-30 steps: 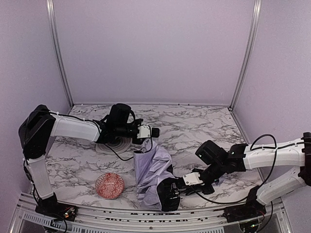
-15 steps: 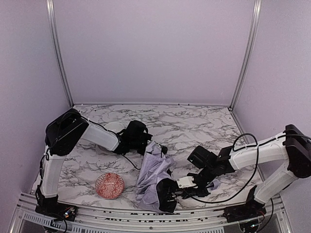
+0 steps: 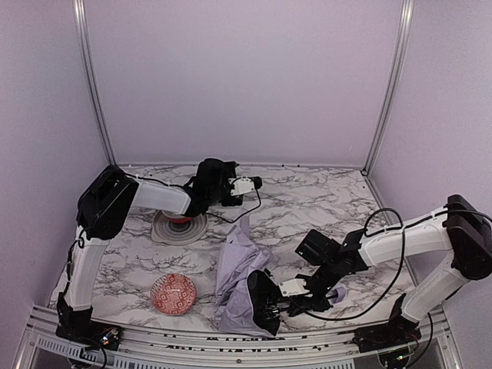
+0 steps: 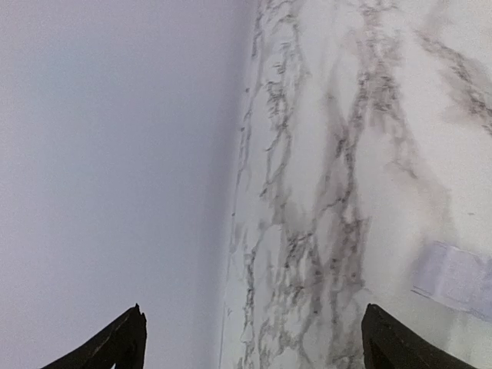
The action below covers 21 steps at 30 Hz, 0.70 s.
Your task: Put away the umbrella
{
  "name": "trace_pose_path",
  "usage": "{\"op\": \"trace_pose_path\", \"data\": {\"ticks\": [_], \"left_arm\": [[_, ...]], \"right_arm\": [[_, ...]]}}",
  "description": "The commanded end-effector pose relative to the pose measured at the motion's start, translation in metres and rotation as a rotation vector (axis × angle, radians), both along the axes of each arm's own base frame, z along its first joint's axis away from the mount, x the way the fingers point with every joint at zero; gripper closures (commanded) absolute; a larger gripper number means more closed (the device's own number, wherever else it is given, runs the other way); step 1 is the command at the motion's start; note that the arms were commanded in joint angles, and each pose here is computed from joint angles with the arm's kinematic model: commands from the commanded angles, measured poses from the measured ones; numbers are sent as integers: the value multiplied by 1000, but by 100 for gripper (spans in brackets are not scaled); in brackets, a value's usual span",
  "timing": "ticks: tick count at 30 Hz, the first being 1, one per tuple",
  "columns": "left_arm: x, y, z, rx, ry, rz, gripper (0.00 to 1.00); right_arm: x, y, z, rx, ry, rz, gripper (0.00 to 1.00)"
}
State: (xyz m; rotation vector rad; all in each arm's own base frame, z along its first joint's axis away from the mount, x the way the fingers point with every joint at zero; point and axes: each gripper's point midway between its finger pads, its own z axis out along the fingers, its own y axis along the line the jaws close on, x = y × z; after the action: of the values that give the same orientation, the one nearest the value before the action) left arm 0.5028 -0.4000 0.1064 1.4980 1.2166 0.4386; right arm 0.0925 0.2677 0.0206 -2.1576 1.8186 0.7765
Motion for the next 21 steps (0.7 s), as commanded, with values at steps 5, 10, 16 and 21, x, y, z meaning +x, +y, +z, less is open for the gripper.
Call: {"op": "trace_pose_path", "data": {"ticks": [5, 10, 16, 21], "left_arm": [[32, 54, 118, -400, 39, 304, 1], [-96, 30, 151, -506, 566, -44, 16], [-269, 32, 149, -433, 780, -390, 43], [-327, 25, 127, -335, 792, -452, 6]], "right_arm": [[0, -10, -11, -87, 63, -33, 100], [7, -10, -11, -96, 58, -56, 100], [16, -10, -12, -106, 52, -75, 100], [21, -8, -12, -107, 31, -77, 100]]}}
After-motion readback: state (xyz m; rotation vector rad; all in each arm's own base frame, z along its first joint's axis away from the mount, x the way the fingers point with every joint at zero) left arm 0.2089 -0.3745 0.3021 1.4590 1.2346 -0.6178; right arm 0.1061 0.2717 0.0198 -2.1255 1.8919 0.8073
